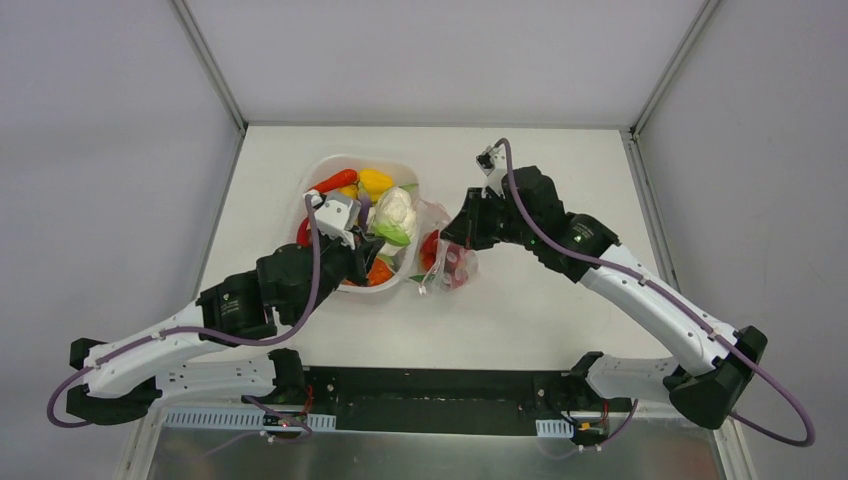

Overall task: Place the food in the zip-top bag and seal the zipper
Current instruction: Adjust the zipper food storage bag at the center of the board.

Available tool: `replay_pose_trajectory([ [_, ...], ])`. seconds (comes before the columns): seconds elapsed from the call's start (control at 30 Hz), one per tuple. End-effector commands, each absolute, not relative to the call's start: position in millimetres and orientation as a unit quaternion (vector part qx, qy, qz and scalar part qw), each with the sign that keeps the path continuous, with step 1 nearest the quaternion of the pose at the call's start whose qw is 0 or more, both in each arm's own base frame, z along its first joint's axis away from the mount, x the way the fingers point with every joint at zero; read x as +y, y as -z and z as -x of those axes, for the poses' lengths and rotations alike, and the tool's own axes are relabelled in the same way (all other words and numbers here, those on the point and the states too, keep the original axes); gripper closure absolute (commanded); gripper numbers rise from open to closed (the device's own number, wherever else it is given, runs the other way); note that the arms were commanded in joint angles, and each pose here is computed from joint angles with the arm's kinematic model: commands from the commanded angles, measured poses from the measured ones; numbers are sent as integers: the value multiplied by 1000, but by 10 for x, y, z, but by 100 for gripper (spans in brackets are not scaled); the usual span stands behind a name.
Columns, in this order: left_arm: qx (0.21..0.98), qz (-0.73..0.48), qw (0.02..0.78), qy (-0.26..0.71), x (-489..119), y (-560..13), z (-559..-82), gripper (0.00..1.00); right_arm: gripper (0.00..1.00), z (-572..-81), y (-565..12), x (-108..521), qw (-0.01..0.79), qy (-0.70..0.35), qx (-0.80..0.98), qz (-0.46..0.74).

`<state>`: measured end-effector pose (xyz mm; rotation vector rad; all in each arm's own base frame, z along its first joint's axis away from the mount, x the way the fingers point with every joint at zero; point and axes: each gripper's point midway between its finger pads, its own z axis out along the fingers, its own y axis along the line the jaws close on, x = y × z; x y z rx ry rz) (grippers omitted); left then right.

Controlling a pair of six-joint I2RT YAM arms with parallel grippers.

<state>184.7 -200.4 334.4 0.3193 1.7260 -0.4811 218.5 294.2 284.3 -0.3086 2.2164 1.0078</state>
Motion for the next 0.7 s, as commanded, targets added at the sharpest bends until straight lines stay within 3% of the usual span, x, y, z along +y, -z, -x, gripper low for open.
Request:
replay_pose_trajectory([
  [0.0, 729, -182, 617, 235, -2088, -3470, -1773, 100, 98, -2250, -3040, 2931, 385, -378, 838, 81],
  [0.27, 672, -160, 638, 340, -2203, -3842, -1628, 100, 98, -2239, -3019, 2927, 389, -381, 835, 80],
  [0.5, 621, -62, 651, 433, -2259, -4033, -1675, 100, 97, -2229, -3003, 2968, 386, -386, 834, 83],
  [0.67, 627, -32, 628, 460, -2355, -3869, -1737, 100, 97, -2221, -3049, 2947, 397, -390, 827, 80],
])
